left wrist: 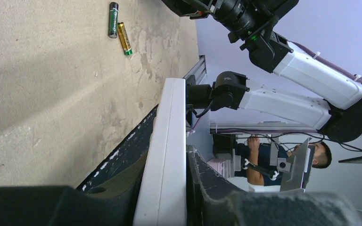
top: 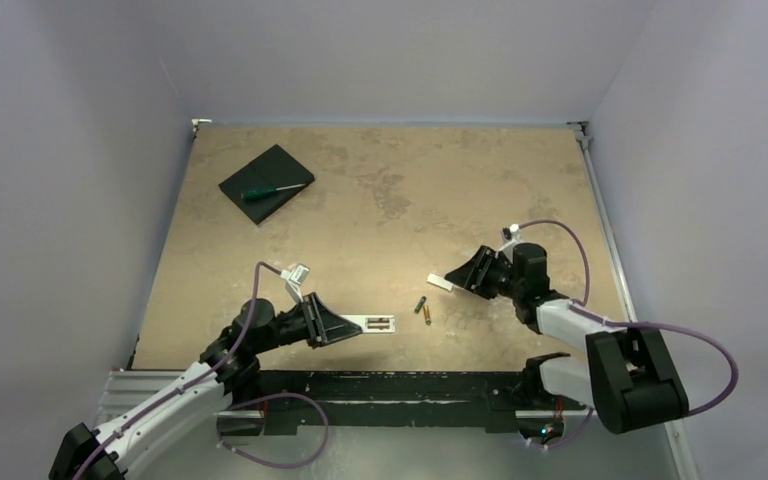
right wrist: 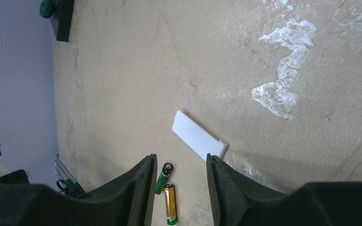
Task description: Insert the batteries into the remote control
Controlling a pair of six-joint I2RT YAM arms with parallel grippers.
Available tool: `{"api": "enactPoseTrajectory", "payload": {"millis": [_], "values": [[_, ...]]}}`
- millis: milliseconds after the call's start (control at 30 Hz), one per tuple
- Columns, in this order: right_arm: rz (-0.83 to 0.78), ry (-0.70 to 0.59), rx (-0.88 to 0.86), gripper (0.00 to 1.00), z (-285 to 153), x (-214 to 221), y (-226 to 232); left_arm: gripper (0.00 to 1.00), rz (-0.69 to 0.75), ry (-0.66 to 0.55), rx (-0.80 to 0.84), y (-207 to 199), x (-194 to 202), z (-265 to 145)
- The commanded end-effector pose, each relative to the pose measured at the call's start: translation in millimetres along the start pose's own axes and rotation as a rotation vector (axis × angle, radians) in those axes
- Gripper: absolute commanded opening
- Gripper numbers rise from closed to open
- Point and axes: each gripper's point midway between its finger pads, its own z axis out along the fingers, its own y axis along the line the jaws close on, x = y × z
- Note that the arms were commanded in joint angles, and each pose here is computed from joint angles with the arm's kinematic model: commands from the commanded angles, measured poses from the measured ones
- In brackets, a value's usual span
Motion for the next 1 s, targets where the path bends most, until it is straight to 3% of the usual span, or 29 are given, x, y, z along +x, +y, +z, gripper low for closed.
{"api": "enactPoseTrajectory", "payload": {"millis": [0, 967], "values": [[-0.031, -0.038, 0.037, 0.52, -6.0, -9.4, -1.8, 0.0, -0.003, -0.011, 0.067, -13.9, -2.7, 0.4], [-0.167, -0.035, 0.043, 0.53, -47.4, 6.0, 18.0, 0.0, -0.056, 0.001, -0.032, 30.5, 4.2, 11.3]]}}
